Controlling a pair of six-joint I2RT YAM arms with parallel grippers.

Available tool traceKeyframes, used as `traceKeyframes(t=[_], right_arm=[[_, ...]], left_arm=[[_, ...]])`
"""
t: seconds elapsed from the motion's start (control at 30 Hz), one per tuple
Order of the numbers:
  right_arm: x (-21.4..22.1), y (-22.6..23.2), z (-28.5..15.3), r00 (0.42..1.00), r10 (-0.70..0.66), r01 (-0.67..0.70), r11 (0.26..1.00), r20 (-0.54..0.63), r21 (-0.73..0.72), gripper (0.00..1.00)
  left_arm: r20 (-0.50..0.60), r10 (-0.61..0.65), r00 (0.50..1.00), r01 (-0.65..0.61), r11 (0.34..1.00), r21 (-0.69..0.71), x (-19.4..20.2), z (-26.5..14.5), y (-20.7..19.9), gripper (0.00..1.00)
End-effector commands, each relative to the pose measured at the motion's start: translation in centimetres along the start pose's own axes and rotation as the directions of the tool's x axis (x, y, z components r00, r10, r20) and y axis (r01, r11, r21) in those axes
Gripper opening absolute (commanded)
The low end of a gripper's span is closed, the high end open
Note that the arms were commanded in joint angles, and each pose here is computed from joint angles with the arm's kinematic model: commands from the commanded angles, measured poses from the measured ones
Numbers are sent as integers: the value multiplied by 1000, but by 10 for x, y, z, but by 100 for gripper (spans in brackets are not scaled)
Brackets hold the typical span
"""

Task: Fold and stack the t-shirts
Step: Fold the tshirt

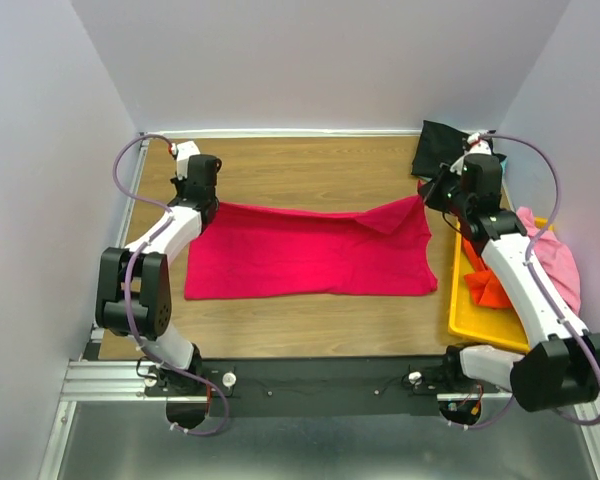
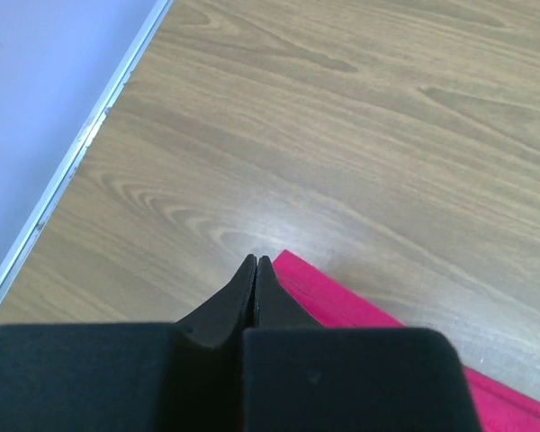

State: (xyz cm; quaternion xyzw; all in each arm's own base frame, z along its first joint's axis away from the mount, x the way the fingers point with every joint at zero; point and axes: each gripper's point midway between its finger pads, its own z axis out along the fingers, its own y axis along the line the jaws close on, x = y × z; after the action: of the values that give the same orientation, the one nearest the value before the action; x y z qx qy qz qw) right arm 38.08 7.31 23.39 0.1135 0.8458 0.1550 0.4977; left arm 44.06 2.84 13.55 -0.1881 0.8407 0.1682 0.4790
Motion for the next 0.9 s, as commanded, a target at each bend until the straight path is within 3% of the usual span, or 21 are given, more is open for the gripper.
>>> traceKeyframes(t=[0.0, 0.73, 0.8, 0.87], right_arm=[[20, -9, -19, 1000, 12, -11, 999, -28, 31, 1], [103, -23, -72, 987, 16, -20, 1000, -161, -19, 1], [109, -24, -74, 985, 13, -16, 1000, -174, -18, 3], [109, -16, -79, 986, 0, -7, 999, -167, -43, 26]], left_arm=[[49, -35, 998, 37, 999, -36, -10, -12, 11, 0], [-12, -85, 996, 83, 990, -114, 46, -47, 50, 0], [-32, -96, 995, 91, 989, -118, 53, -50, 52, 23], [-24, -115, 993, 111, 985, -134, 54, -57, 56, 48]])
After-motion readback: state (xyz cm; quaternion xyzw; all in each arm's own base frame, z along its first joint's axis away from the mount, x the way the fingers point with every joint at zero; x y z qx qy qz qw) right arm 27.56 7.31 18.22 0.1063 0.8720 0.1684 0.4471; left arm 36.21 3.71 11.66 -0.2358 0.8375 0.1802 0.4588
